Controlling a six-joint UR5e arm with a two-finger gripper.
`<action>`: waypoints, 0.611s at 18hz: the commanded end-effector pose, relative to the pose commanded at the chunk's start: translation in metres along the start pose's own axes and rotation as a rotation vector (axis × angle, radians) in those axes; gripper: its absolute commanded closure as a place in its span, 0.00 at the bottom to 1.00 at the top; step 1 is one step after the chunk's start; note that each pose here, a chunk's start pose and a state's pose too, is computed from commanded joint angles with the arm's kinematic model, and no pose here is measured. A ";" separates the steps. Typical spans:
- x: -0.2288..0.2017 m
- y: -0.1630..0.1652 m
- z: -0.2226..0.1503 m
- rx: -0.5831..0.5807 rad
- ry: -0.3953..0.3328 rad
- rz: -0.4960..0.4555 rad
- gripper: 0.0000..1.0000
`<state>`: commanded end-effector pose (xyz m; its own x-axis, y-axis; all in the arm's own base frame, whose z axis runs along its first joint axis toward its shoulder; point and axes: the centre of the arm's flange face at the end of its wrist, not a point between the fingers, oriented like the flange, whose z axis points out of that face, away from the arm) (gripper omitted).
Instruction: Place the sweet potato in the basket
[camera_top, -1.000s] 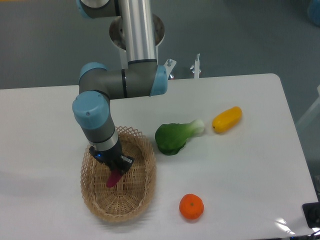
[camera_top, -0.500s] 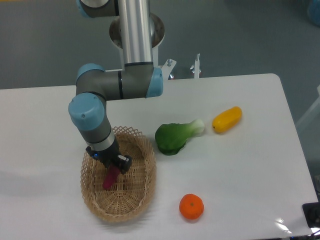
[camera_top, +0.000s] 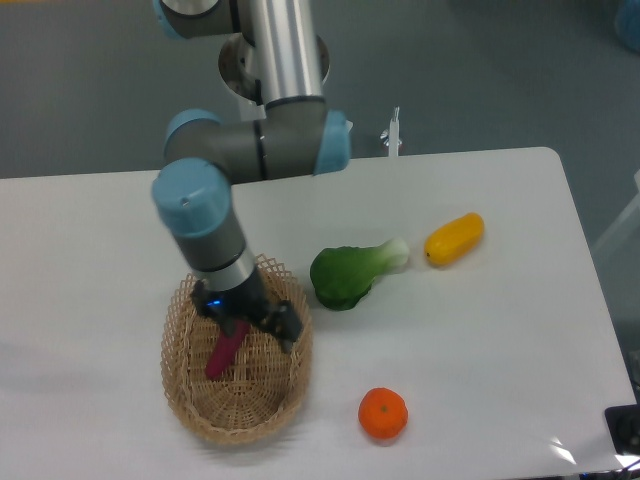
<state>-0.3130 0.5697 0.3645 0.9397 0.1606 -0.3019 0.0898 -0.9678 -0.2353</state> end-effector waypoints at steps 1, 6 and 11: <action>-0.026 0.008 -0.008 0.004 -0.024 -0.003 0.00; -0.138 0.086 -0.038 -0.113 0.011 0.114 0.00; -0.222 0.170 -0.046 -0.147 0.110 0.351 0.00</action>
<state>-0.4915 0.3603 0.4337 0.9505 -0.1992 -0.2383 -0.2048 -0.9788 0.0016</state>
